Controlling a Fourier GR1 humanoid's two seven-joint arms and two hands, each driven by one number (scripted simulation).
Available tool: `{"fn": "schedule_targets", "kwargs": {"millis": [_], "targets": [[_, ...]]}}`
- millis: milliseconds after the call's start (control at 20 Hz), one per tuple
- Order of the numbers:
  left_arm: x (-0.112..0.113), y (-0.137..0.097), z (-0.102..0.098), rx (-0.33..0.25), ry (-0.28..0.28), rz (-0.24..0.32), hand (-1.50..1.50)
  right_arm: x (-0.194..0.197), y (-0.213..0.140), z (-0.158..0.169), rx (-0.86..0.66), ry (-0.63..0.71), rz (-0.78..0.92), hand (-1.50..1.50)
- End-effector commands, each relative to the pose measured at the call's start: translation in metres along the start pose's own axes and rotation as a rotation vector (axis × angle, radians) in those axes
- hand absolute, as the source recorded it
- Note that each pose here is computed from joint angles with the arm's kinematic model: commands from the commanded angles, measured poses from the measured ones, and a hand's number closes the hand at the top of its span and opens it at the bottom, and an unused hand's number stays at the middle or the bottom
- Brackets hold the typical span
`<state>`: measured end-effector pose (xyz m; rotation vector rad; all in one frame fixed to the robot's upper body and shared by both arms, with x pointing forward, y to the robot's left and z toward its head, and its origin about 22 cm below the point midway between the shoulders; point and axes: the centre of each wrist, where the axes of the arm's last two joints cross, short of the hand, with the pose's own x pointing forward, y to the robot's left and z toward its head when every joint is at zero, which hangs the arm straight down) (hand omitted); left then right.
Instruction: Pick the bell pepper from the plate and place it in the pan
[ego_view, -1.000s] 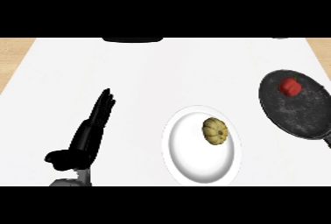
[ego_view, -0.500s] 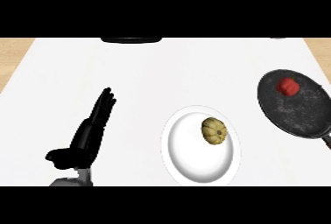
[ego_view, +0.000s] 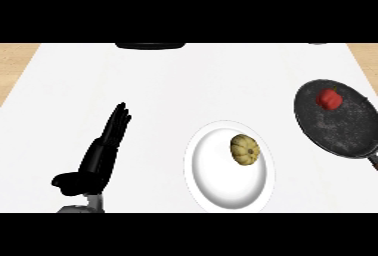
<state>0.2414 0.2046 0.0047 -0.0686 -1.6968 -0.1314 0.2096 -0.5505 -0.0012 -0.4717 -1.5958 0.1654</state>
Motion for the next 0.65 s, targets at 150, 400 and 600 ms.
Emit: {"fn": "schedule_targets", "kwargs": {"millis": [150,400,600], "targets": [[0.001,0.003,-0.01,0.016,0.004,-0.021,0.0,0.006,-0.014,0.005,0.049,-0.045,-0.014,-1.5],[-0.015,-0.011,-0.013,0.006,0.01,-0.003,0.0,0.001,-0.013,0.014,0.058,-0.074,0.018,-1.5],[-0.003,0.023,-0.011,0.008,-0.003,0.006,0.0,0.013,-0.01,-0.007,-0.003,-0.125,0.085,-1.5]]}}
